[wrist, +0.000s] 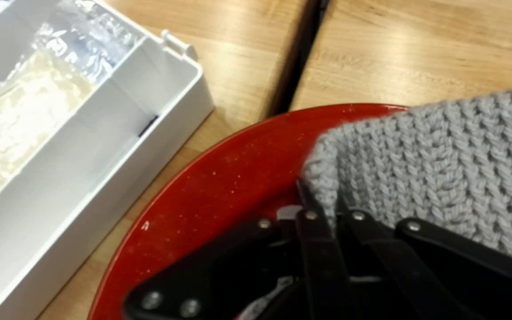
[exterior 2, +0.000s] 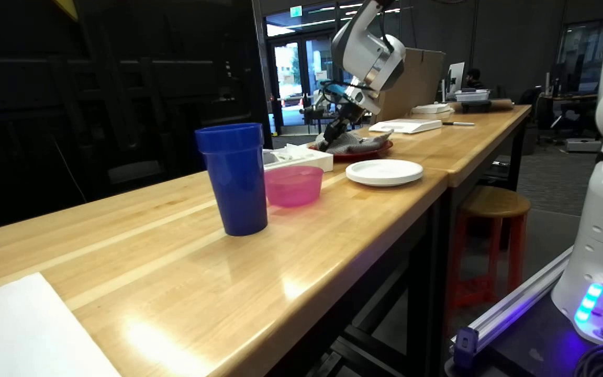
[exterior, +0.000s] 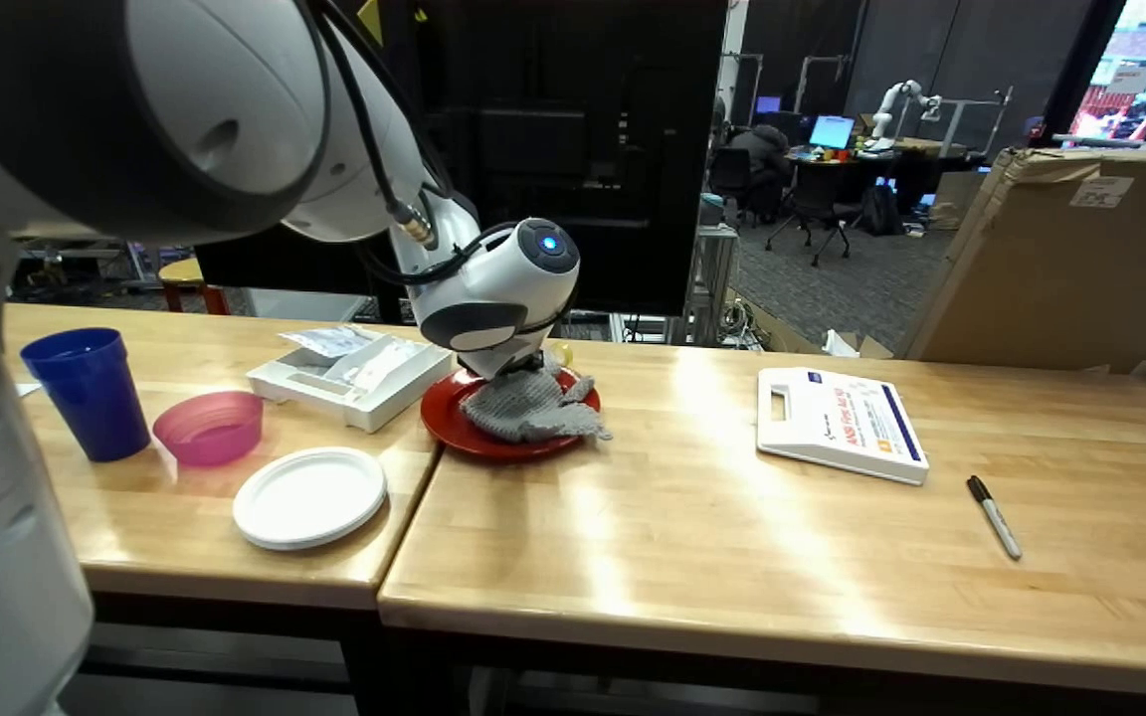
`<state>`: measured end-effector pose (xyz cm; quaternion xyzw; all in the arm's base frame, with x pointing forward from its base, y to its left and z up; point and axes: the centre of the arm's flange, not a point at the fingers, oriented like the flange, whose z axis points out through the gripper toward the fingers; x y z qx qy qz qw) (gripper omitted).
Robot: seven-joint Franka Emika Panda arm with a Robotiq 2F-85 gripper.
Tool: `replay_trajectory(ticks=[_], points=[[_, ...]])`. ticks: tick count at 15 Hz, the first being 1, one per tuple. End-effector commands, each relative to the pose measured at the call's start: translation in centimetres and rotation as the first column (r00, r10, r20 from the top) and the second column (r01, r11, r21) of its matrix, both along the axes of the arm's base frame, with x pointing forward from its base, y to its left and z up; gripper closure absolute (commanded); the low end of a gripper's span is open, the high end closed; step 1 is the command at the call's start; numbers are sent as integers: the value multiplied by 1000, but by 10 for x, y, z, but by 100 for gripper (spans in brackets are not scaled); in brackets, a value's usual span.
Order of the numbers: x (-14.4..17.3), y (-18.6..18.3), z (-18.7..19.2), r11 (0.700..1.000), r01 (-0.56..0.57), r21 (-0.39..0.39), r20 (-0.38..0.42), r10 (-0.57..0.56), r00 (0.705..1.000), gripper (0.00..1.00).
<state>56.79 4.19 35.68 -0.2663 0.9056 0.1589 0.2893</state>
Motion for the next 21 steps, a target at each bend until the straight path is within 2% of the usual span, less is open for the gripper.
replay_trajectory(ticks=[1,4,6,8,10,12,15,17,21], points=[[-4,6,-1,985,168,23,5,-169,986,99],[-8,0,-2,978,206,-8,34,-206,978,99],[-12,-7,-3,991,117,-61,52,-114,992,99],[-15,-11,-2,999,-1,-53,24,2,1000,98],[-18,-16,1,991,-122,-57,-1,122,993,99],[-23,-23,6,970,-241,-46,-43,239,970,99],[-32,-37,16,922,-385,-45,-88,380,921,99],[-38,-47,23,891,-451,-52,-103,444,890,99],[-42,-51,32,853,-518,-70,-124,507,853,99]])
